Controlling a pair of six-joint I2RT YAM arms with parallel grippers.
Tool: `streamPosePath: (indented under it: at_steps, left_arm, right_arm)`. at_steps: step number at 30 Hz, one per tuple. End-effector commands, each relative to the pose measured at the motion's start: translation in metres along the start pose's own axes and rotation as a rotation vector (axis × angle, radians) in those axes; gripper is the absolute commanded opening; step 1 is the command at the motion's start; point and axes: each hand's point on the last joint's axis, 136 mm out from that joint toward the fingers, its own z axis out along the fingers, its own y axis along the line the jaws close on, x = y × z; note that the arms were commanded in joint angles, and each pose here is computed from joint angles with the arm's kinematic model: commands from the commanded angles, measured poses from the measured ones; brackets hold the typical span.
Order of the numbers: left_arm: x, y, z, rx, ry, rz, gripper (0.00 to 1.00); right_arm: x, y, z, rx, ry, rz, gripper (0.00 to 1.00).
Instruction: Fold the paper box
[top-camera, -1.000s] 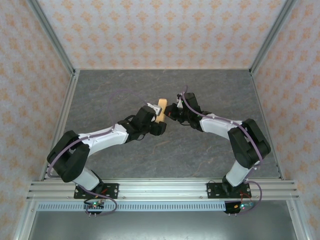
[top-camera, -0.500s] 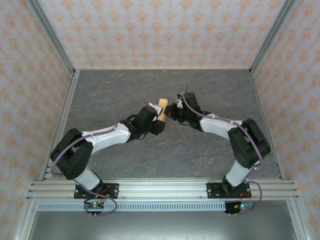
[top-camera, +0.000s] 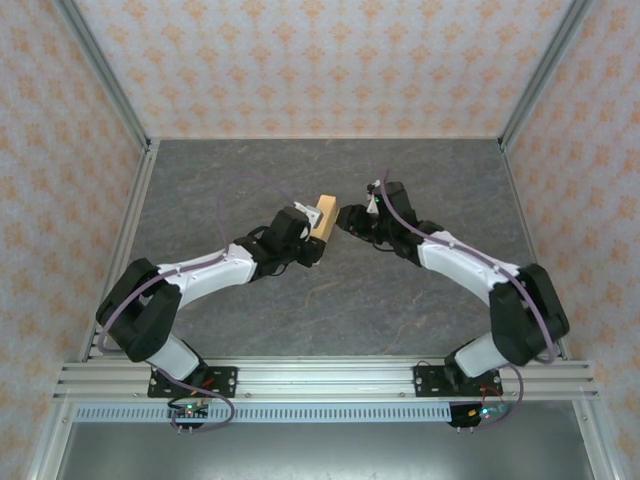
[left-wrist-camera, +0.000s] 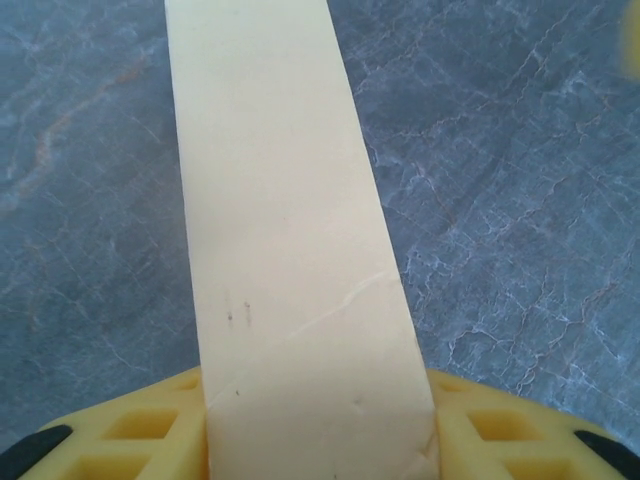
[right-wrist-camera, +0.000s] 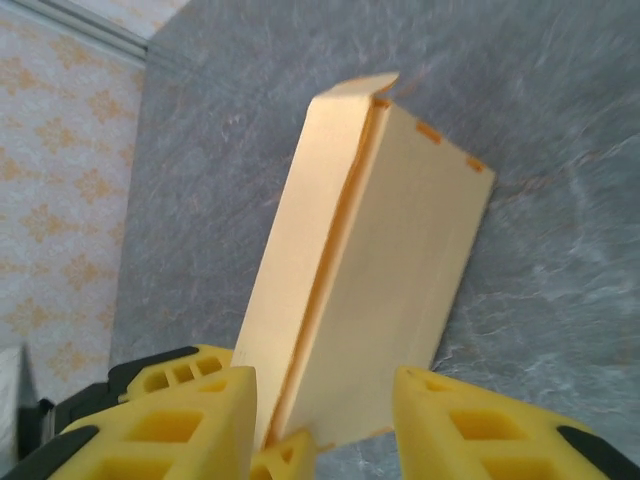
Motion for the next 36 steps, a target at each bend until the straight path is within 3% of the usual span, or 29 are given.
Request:
streamPosePath:
  at_steps: [1,10,22,26,32,36]
  left_arm:
    - [-0.020,-0.001,-0.020,0.044,-0.045,0.058,0.44]
    - [-0.026,-0.017,-0.040,0.172,-0.014,0.277,0.39]
    - [0.005,-0.048,-0.044,0.491,0.073,0.637,0.39]
    - [0.014,-0.051,-0.041,0.586,0.089,0.716,0.39]
    - [0.025,-0.050,-0.026,0.658,0.199,0.789,0.39]
    - [0.028,-0.054,-0.018,0.710,0.190,0.816,0.42]
  right_arm:
    - [-0.016,-0.025,-0.030,0.123,-0.061,-0.080,0.42]
    - [-0.028,-0.047,-0.067,0.224,-0.086,-0.263,0.46]
    - [-0.005,-0.055,-0.094,0.238,-0.071,-0.334,0.47]
    - [0.002,-0.058,-0.095,0.233,-0.051,-0.323,0.47]
    - [0.003,-0.062,-0.096,0.251,-0.059,-0.319,0.47]
    - [0.003,-0.065,-0.094,0.260,-0.060,-0.311,0.46]
